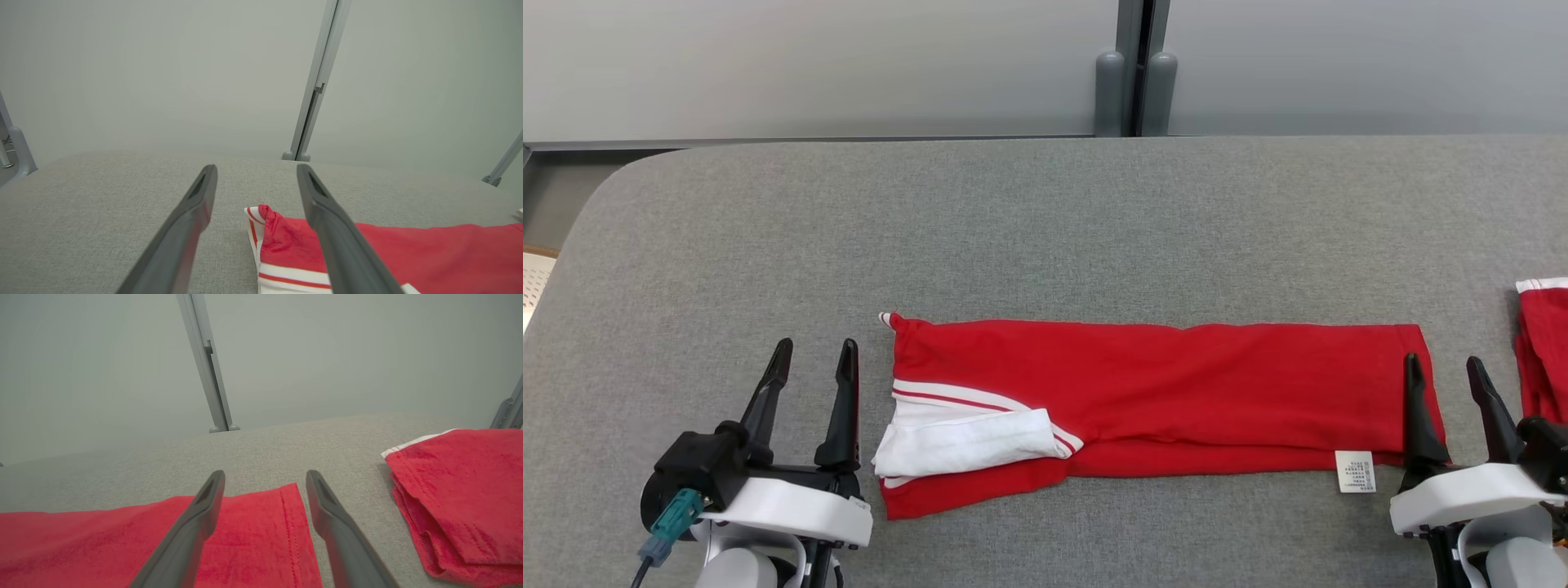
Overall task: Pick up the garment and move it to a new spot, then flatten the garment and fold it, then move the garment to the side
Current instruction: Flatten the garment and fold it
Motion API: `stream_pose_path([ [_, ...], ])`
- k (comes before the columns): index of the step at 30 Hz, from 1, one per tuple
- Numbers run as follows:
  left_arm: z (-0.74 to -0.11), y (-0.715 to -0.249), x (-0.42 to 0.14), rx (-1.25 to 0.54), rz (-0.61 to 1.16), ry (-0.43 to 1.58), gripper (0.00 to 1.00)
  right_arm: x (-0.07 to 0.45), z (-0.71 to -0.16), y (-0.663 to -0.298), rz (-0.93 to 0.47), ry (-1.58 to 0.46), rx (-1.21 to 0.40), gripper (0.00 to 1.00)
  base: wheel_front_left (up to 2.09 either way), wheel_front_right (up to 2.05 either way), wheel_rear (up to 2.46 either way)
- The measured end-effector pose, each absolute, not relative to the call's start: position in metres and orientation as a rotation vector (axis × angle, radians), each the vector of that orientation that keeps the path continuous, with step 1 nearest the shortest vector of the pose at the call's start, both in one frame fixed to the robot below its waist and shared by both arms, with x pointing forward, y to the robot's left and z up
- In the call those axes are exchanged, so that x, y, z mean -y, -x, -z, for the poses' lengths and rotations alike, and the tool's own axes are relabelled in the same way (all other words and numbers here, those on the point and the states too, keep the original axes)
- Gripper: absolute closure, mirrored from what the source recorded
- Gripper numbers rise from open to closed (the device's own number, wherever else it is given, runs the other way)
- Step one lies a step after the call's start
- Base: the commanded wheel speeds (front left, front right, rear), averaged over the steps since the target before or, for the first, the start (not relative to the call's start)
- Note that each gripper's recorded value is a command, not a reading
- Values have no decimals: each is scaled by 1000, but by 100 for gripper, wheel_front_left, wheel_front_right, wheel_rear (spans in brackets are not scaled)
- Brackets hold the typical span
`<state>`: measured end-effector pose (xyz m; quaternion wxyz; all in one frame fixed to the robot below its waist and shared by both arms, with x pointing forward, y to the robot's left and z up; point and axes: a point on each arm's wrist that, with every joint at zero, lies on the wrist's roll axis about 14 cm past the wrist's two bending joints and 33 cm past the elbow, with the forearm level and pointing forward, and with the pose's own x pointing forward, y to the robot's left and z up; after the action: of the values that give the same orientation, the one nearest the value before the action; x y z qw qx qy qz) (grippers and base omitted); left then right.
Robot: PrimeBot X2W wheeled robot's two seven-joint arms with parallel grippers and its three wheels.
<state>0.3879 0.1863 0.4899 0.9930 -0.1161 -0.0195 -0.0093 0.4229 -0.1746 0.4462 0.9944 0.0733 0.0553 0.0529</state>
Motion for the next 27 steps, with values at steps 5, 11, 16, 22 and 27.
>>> stream_pose_path([
  [5,-480,-388,-179,6,39,240,0,183,-418,-422,-43,-187,-196,0,0,0,0],
  [11,-473,-391,-177,-15,41,236,0,192,-391,-426,8,-209,-280,0,0,0,0],
  [16,-472,-395,-179,-16,39,232,0,191,-370,-424,35,-244,-354,0,0,0,0],
  [22,-473,-396,-179,-13,39,232,0,182,-362,-424,28,-275,-387,50,0,0,0],
  [27,-475,-396,-179,-8,40,232,0,179,-361,-422,18,-284,-396,100,0,0,0],
])
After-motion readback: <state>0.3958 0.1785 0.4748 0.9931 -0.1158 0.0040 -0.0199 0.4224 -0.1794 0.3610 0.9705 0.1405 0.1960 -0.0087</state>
